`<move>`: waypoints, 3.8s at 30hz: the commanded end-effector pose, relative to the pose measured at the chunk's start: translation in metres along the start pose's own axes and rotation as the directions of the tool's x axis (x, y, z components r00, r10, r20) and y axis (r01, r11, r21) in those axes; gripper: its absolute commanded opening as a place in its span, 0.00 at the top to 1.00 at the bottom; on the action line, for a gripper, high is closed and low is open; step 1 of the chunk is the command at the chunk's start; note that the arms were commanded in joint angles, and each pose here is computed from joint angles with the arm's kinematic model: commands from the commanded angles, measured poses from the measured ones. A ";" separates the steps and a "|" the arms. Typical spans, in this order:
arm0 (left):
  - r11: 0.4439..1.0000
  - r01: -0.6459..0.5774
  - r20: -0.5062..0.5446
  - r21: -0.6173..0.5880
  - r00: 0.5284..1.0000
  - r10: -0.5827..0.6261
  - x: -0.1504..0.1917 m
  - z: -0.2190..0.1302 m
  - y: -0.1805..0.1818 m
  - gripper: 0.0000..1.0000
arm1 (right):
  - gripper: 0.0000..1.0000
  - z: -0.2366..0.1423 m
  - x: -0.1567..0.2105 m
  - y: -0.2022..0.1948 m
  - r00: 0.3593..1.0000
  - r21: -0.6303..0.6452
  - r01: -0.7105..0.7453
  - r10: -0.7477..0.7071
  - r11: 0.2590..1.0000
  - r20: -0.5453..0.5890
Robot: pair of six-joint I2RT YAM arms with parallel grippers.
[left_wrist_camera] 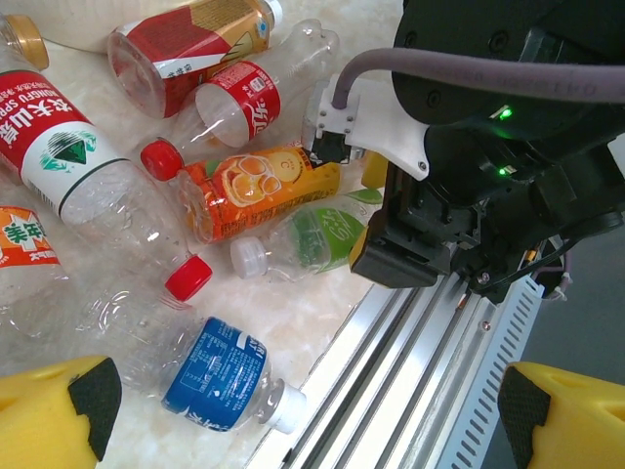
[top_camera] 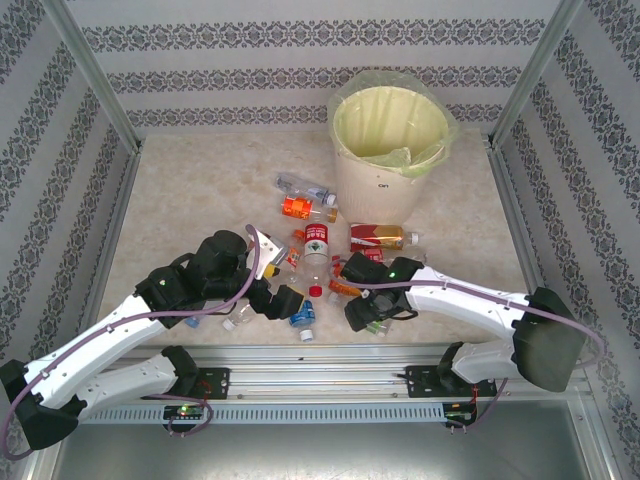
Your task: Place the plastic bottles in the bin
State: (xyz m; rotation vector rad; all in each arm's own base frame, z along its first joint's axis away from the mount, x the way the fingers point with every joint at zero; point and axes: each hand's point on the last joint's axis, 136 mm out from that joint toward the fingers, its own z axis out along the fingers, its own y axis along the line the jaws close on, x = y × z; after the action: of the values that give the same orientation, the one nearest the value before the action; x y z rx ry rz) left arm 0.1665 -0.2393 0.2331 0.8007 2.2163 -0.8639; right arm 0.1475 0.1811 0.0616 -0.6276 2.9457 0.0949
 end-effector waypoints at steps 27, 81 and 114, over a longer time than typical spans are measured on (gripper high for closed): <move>1.000 0.003 0.090 0.023 0.996 -0.005 -0.012 -0.004 -0.006 0.00 | 0.36 0.015 -0.005 0.021 0.990 0.040 0.131 -0.128 0.991 -0.061; 0.999 -0.049 0.679 -0.005 0.733 0.040 -0.217 -0.095 -0.047 0.00 | 0.48 -0.332 -0.290 -0.104 0.588 -0.235 -0.136 0.269 0.962 0.762; 0.981 0.093 0.371 -0.172 0.928 -0.023 -0.114 -0.051 0.007 0.00 | 0.43 -0.154 -0.324 -0.157 0.832 -0.230 -0.390 0.448 0.892 0.327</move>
State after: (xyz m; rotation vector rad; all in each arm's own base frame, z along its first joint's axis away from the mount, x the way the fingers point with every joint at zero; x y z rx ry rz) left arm 0.2317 -0.2373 0.3582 0.4513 1.8998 -0.7718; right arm 0.4920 0.1514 0.2598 0.0366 2.6237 0.4133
